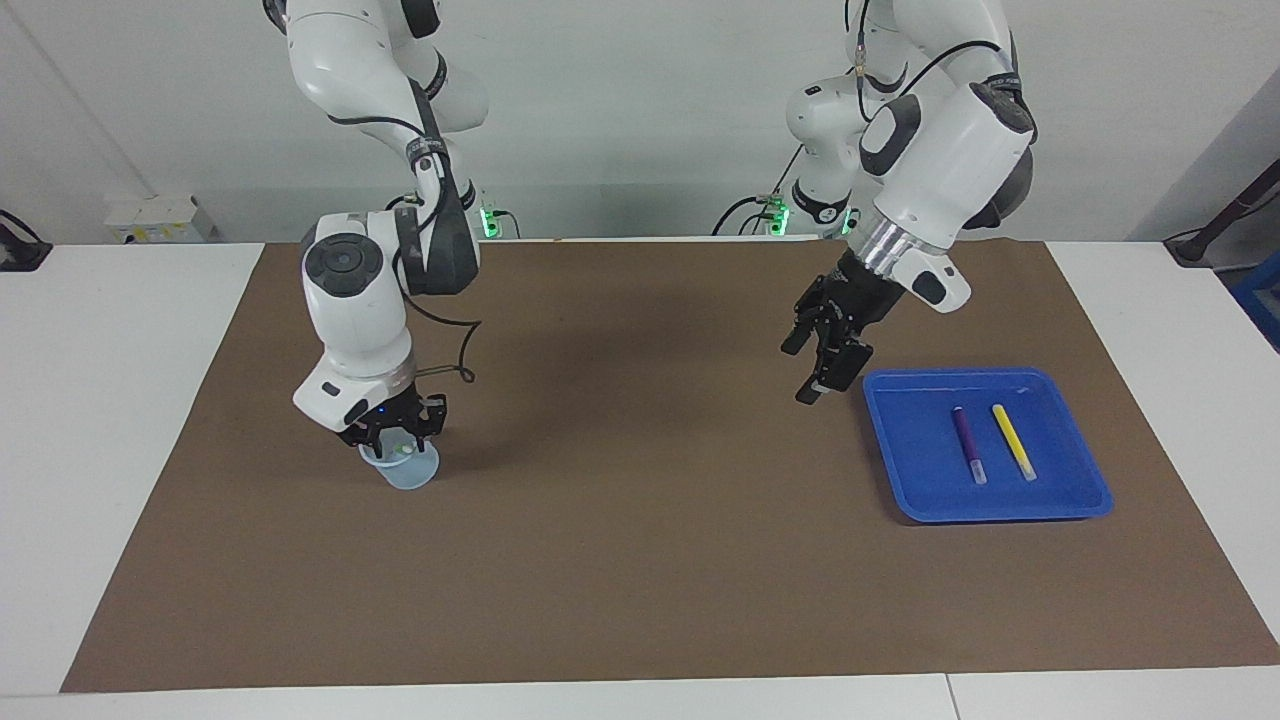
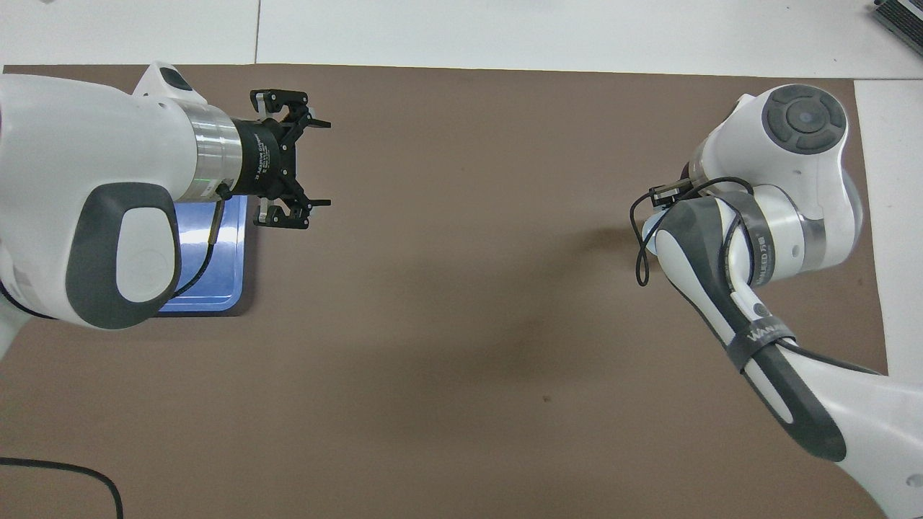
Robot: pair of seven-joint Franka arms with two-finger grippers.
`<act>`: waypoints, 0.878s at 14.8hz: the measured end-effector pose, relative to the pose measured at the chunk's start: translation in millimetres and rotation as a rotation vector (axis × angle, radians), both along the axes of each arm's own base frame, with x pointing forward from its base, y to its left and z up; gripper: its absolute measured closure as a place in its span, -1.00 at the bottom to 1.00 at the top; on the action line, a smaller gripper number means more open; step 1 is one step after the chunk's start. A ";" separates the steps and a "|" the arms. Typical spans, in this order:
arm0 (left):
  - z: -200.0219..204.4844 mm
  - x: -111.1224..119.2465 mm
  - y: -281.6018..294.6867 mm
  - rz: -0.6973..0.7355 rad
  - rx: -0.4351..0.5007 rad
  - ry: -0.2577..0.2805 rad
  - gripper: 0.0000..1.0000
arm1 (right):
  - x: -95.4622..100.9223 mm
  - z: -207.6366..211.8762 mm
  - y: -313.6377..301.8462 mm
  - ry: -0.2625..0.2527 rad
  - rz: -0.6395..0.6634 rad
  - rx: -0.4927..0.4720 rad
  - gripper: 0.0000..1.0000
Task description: Right arm passes pens to left for tray arrangement
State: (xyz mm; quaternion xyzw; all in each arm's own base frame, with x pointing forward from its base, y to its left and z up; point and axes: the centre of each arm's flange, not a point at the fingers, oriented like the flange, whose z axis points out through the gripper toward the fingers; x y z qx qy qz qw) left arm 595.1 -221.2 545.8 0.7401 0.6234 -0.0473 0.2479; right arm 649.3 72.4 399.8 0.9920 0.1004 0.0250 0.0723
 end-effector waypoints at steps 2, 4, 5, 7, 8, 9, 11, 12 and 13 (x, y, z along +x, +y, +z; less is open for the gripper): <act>0.2 -0.1 0.0 0.000 0.000 0.000 -1.00 | 0.2 -0.2 0.3 -0.001 0.001 0.000 -0.02; 0.3 -0.5 -1.0 0.004 -0.001 0.002 -1.00 | 0.6 -1.9 1.5 -0.001 0.003 0.001 -0.03; 0.0 -1.6 -3.6 0.004 -0.002 0.005 -1.00 | 0.9 -3.3 2.7 -0.001 0.005 0.001 -0.03; -0.7 -4.9 -11.5 -0.003 -0.003 0.009 -1.00 | 1.1 -5.9 4.3 0.002 0.007 0.001 0.04; -0.4 -5.4 -12.7 -0.003 -0.004 0.010 -1.00 | 1.1 -6.8 4.9 0.003 0.008 0.001 0.04; -0.2 -5.5 -12.7 -0.002 -0.004 0.009 -1.00 | 1.1 -7.5 5.2 0.004 0.009 0.001 0.14; -0.1 -6.0 -13.6 -0.004 -0.004 0.009 -1.00 | 1.2 -8.4 5.0 0.005 0.008 0.001 0.23; -0.8 -6.5 -14.5 -0.005 -0.003 0.010 -1.00 | 1.3 -8.8 5.1 0.006 0.008 0.001 0.23; -2.0 -7.1 -15.1 -0.006 -0.002 0.012 -1.00 | 1.3 -9.2 5.0 0.007 0.008 0.000 0.28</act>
